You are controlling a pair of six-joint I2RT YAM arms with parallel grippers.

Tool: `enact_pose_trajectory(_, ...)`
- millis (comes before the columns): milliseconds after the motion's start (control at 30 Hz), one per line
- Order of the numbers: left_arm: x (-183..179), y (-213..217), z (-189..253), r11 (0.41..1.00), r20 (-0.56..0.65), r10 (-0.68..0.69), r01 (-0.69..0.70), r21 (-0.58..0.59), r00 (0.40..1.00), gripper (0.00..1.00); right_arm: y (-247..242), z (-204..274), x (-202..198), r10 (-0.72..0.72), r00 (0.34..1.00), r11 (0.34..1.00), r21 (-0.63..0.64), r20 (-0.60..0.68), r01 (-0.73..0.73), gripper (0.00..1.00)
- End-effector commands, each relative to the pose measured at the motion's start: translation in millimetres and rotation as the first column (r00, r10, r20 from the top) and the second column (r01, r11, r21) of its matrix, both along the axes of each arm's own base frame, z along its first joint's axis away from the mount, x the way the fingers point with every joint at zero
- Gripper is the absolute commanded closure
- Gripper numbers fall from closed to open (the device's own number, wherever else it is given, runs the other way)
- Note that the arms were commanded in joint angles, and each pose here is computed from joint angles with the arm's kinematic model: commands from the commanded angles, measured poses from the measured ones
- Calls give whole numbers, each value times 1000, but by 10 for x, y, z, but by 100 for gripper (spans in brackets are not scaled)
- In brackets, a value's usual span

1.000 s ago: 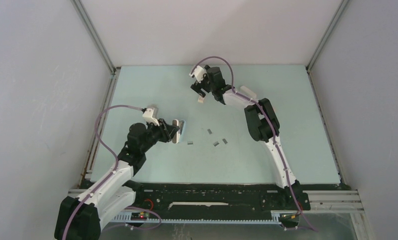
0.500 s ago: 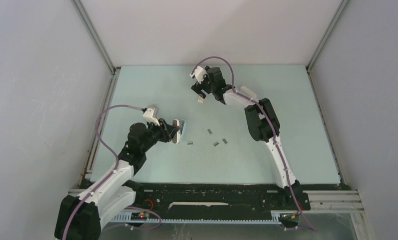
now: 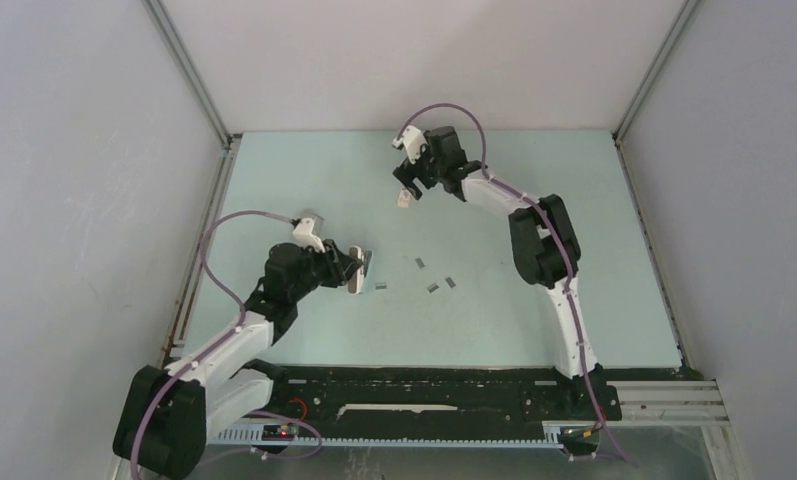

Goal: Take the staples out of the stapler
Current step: Place the stapler at the center of the board.

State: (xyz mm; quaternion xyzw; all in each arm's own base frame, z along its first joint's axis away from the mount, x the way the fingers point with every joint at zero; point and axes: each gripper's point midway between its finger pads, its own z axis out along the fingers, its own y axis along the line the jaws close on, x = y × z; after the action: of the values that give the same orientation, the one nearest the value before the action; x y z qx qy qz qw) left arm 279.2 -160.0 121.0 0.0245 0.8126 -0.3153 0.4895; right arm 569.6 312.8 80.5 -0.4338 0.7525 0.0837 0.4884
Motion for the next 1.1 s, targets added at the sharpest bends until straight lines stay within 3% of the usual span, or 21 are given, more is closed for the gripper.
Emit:
enact_pose_trajectory(0, 71, 10, -128, 1000, -50, 22, -22, 2, 999, 100, -165, 652, -226, 20, 999, 996, 90, -30, -17, 0)
enact_pose_trajectory(200, 228, 27, -362, 997, -172, 73, -65, 51, 982, 100, -320, 696, -522, 45, 993, 993, 115, -111, -33, 0)
enact_pose_trajectory(500, 382, 270, -355, 976, -175, 196, -174, 133, 965, 100, -418, 758, -771, 59, 987, 990, 134, -147, -40, 0)
enact_pose_trajectory(867, 353, 499, -136, 955, -170, 278, -291, -57, 945, 100, -433, 887, -1018, 89, 978, 983, 178, -187, -55, 0)
enact_pose_trajectory(1067, 208, 612, 84, 947, -128, 313, -319, -33, 941, 100, -437, 967, -1243, 127, 968, 973, 217, -215, -79, 0)
